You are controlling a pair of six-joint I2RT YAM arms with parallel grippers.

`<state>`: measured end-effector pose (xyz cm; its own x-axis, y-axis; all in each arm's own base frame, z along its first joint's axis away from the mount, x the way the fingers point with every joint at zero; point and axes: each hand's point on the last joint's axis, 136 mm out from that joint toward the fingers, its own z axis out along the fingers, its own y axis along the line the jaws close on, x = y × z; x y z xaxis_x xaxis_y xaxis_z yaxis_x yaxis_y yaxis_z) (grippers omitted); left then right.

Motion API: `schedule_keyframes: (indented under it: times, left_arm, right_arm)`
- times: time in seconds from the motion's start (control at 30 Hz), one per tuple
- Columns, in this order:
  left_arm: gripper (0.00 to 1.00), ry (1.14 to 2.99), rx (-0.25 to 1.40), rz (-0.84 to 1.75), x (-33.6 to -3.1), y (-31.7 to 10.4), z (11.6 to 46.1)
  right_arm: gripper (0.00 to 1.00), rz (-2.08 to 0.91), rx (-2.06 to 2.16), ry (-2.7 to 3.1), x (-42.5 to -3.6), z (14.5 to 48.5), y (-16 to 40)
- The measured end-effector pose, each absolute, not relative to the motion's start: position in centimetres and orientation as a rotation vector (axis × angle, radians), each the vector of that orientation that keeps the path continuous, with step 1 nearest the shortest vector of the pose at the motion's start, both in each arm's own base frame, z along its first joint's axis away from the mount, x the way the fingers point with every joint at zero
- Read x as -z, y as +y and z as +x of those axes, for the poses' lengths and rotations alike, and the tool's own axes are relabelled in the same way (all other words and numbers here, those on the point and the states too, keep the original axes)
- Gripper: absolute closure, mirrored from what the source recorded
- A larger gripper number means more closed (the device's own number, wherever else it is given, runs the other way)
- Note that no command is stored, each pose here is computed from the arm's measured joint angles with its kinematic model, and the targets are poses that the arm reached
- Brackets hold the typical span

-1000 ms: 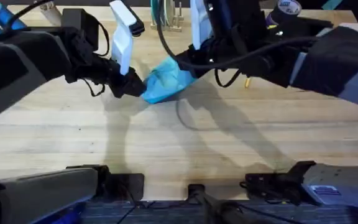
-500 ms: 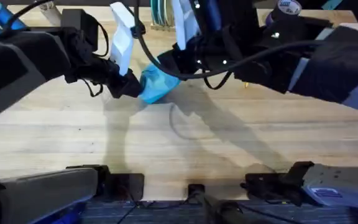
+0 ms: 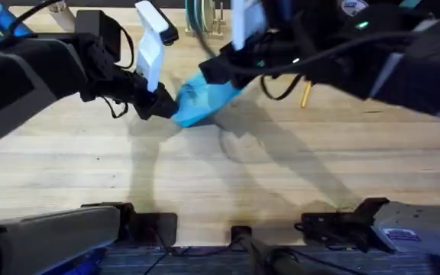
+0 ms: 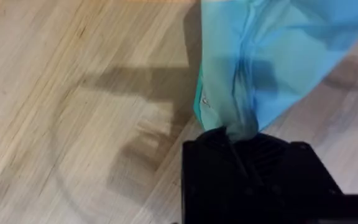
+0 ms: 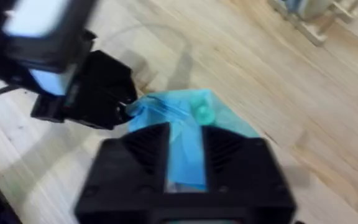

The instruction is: Unzip the bag, pick up the pens from the table one at a time and place them inside, then zip the bag closed.

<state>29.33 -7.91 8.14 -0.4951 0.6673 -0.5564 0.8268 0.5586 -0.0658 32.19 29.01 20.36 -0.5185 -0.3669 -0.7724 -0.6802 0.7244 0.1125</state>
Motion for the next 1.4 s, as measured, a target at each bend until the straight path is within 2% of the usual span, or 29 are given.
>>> schedule_keyframes:
  times: [0.13,0.17,0.2,0.43,1.4]
  left_arm:
    - [0.959,2.245,0.532,1.215,-9.0,-9.6,29.4]
    - [0.959,2.238,0.541,1.22,-9.1,-9.8,29.3]
    - [0.959,2.24,0.545,1.219,-9.1,-9.8,29.3]
    - [0.959,2.238,0.549,1.216,-9.1,-9.8,29.3]
    - [0.959,2.238,0.549,1.216,-9.1,-9.8,29.3]
  right_arm:
    - [0.091,-0.715,-0.546,2.142,-22.4,33.2,26.6]
    - [0.029,-0.695,-0.546,2.131,-23.0,33.5,25.9]
    - [0.013,-0.673,-0.544,2.122,-23.6,33.7,25.2]
    - [0.006,-0.572,-0.514,2.074,-26.3,35.2,21.9]
    - [0.005,-0.571,-0.509,2.258,-22.9,33.0,20.7]
